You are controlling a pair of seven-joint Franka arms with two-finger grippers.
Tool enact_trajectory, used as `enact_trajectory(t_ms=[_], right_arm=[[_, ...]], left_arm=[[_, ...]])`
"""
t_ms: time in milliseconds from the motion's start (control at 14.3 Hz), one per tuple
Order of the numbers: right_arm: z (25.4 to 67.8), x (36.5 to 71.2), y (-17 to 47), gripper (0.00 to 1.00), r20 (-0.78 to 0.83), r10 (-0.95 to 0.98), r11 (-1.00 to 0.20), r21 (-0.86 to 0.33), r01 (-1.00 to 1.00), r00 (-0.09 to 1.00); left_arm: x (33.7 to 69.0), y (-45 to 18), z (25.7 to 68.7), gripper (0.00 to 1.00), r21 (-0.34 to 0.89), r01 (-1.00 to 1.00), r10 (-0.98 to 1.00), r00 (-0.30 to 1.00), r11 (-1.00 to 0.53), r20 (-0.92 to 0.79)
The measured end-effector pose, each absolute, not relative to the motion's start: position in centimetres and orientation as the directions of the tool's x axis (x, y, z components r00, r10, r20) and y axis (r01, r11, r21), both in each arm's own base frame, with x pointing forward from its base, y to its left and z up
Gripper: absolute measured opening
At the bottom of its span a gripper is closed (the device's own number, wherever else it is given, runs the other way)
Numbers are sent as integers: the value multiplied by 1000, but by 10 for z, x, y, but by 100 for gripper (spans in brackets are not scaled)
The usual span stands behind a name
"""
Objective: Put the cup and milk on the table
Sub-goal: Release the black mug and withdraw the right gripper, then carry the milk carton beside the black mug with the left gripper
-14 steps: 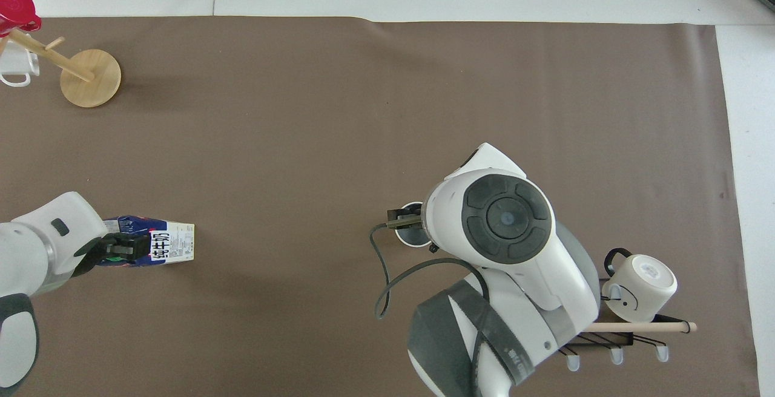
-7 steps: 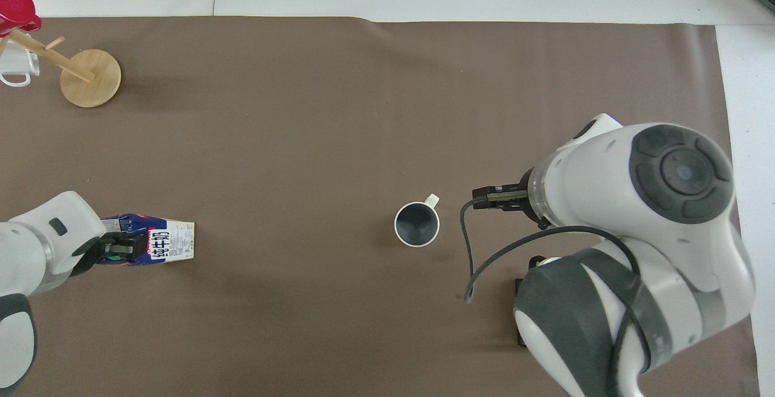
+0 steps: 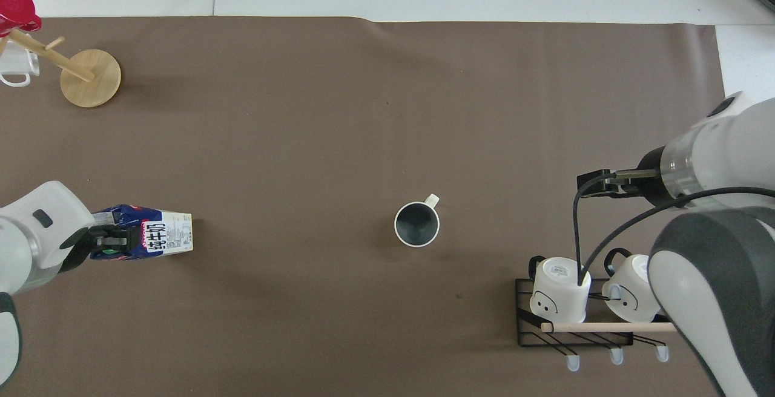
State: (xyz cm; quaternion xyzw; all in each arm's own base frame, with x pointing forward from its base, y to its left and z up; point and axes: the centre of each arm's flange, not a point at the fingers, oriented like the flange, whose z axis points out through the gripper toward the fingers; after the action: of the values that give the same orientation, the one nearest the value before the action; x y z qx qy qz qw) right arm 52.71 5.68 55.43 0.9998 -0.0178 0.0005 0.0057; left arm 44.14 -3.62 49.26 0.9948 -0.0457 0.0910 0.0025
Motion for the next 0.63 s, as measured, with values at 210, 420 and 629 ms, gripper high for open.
enact_trajectory(t_ms=[210, 420, 629], right_arm=[[554, 530, 26, 100, 0, -35, -999, 11, -35, 999], [555, 530, -1, 100, 0, -39, -999, 11, -39, 999], [570, 533, -1, 100, 32, -38, -999, 10, -38, 999]], left_arm=[[435, -90, 498, 52, 24, -36, -31, 983, -999, 183], [430, -150, 514, 52, 28, -5, 0, 985, -1000, 175], [438, -193, 526, 52, 24, 5, 9, 984, -1000, 178]])
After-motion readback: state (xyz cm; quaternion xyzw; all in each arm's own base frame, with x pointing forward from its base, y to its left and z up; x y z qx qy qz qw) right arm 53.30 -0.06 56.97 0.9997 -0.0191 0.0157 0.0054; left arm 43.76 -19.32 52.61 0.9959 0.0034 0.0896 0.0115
